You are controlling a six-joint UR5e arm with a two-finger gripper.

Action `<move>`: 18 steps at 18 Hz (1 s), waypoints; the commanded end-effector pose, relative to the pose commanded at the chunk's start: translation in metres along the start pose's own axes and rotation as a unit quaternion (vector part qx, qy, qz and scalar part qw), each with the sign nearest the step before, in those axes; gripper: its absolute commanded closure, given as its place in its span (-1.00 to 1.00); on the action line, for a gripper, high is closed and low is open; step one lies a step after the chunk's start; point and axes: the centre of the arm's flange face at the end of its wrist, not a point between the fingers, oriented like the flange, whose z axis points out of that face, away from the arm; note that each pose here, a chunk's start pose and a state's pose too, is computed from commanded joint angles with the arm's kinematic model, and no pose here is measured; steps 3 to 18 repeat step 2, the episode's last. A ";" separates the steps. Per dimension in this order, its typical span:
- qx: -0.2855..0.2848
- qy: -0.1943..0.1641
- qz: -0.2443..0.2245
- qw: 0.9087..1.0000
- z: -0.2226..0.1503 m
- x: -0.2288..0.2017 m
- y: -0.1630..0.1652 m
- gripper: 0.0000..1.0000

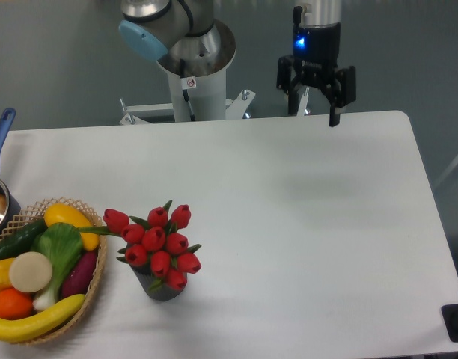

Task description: Insert the flowers into the vase

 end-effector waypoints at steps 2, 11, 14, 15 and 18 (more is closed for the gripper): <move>-0.002 0.000 0.009 1.000 -0.001 -0.001 0.001 -1.00; -0.002 0.000 0.009 1.000 -0.001 -0.001 0.001 -1.00; -0.002 0.000 0.009 1.000 -0.001 -0.001 0.001 -1.00; -0.002 0.000 0.009 1.000 -0.001 -0.001 0.001 -1.00; -0.002 0.000 0.009 1.000 -0.001 -0.001 0.001 -1.00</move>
